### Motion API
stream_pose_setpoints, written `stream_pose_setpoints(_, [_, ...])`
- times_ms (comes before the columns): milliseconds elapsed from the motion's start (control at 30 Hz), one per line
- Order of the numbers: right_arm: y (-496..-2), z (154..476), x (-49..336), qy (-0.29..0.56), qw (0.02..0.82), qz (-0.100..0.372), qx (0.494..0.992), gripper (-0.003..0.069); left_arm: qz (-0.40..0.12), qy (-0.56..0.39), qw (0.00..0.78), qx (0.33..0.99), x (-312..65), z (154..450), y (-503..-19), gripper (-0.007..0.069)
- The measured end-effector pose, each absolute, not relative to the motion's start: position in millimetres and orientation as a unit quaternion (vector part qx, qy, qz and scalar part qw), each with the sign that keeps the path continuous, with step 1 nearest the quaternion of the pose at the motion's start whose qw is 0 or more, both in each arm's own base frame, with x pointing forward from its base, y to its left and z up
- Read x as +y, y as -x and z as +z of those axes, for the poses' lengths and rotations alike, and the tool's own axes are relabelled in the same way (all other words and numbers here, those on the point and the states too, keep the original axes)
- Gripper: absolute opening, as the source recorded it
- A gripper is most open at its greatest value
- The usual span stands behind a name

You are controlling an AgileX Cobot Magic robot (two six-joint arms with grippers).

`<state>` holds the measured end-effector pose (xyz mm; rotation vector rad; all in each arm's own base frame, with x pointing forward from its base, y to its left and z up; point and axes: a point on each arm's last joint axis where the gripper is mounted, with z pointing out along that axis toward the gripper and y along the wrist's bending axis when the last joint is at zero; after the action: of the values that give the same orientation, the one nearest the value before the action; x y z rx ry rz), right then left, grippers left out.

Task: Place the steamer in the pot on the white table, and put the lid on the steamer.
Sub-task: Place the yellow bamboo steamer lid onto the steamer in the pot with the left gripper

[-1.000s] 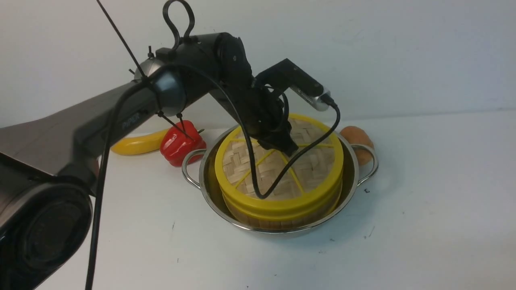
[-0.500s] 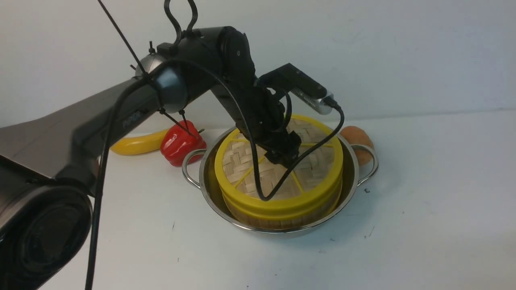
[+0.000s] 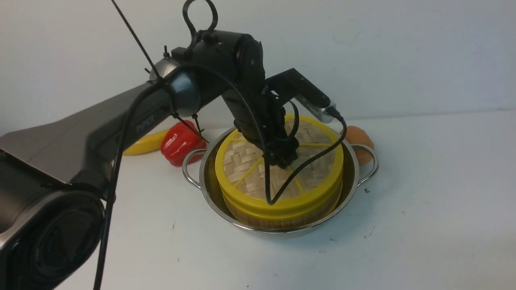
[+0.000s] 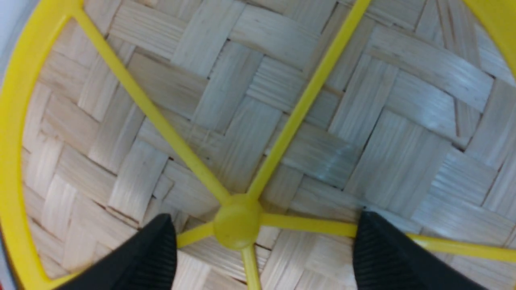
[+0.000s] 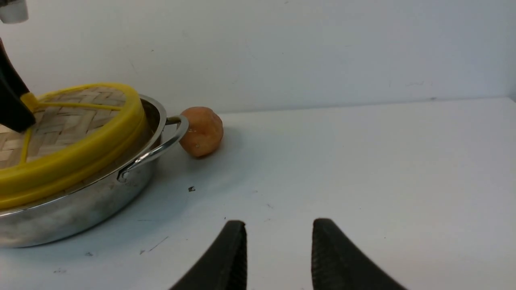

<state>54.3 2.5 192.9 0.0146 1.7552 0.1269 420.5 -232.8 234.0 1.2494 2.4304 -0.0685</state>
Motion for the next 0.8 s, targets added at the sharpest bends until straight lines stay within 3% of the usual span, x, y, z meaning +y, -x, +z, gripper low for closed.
stream_pose_setpoints(233, [-54,193,3,-0.006,0.637,0.055,0.769,0.0243,-0.012,-0.44,0.183,0.879,-229,247,-412,0.0537])
stream_pose_setpoints(333, [-54,193,3,-0.006,0.637,0.055,0.769,0.0243,-0.014,-0.439,0.19,0.878,-230,248,-412,0.0498])
stream_pose_setpoints(633, [-54,193,3,-0.006,0.637,0.055,0.769,0.0243,-0.029,-0.433,0.221,0.873,-235,250,-416,0.0202])
stream_pose_setpoints(800, [-54,193,3,-0.006,0.637,0.055,0.769,0.0243,-0.031,-0.435,0.228,0.87,-236,251,-417,0.0089])
